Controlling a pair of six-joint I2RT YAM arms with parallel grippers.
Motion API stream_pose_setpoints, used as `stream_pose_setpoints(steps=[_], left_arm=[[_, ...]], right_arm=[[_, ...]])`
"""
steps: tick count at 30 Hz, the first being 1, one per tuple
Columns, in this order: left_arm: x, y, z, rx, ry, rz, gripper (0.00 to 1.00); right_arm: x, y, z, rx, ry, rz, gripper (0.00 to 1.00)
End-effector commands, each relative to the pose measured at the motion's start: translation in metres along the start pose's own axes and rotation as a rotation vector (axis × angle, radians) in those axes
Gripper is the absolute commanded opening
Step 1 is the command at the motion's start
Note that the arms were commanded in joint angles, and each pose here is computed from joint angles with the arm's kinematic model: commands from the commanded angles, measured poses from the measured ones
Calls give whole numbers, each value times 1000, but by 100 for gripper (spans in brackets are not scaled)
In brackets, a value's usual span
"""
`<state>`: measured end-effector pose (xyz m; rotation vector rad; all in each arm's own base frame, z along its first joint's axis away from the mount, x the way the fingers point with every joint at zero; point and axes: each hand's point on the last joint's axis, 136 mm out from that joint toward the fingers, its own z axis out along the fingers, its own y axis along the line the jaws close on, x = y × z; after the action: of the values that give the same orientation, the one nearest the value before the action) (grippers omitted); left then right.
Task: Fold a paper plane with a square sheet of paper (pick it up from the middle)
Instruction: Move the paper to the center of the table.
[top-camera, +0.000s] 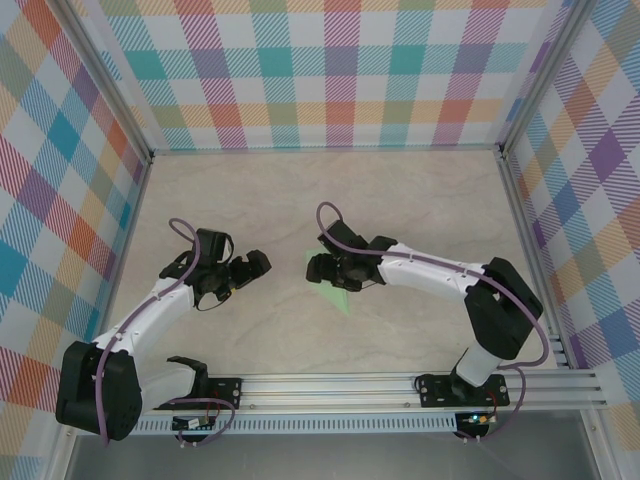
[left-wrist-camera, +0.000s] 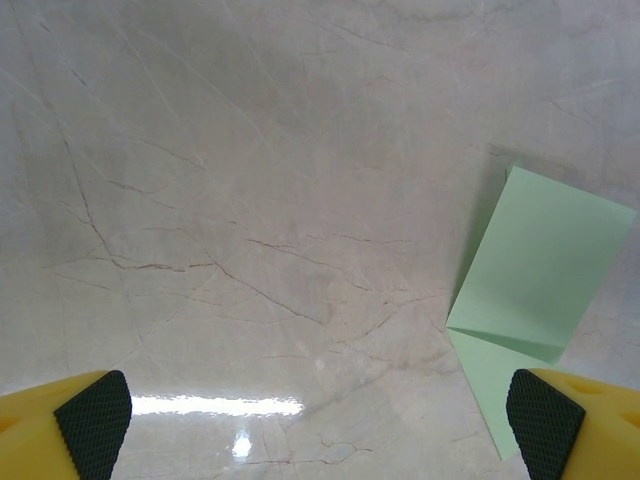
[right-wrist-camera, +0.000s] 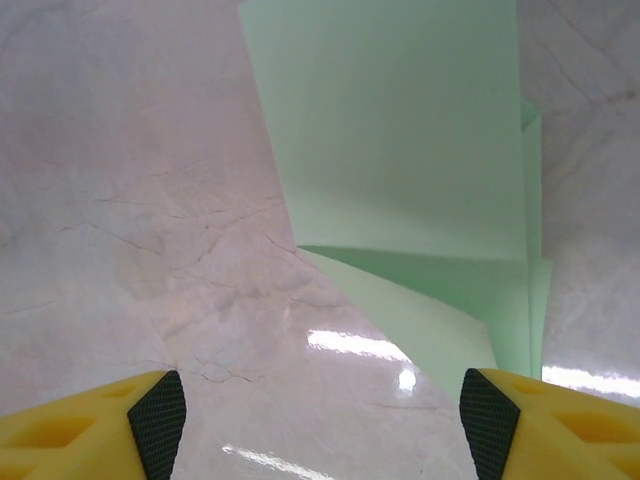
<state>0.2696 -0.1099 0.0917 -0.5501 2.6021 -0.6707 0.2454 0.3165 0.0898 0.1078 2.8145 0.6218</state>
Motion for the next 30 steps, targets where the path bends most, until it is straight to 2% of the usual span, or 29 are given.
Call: stream_pose_setpoints(steps=[1, 8, 13, 24, 30], left_arm=[[0, -1, -1, 21, 9, 3, 99], [5, -10, 0, 72, 37, -8, 100], [7, -21, 4, 130, 66, -13, 100], [12, -29, 15, 156, 104, -21, 100], [16, -43, 24, 193, 139, -11, 87]], right_arm=[[0, -12, 4, 84, -30, 122, 76], [1, -13, 21, 95, -13, 118, 78], [-3, 0, 28, 15, -1, 117, 78], [-7, -22, 36, 83, -6, 140, 78], [0, -29, 47, 74, 32, 162, 77]])
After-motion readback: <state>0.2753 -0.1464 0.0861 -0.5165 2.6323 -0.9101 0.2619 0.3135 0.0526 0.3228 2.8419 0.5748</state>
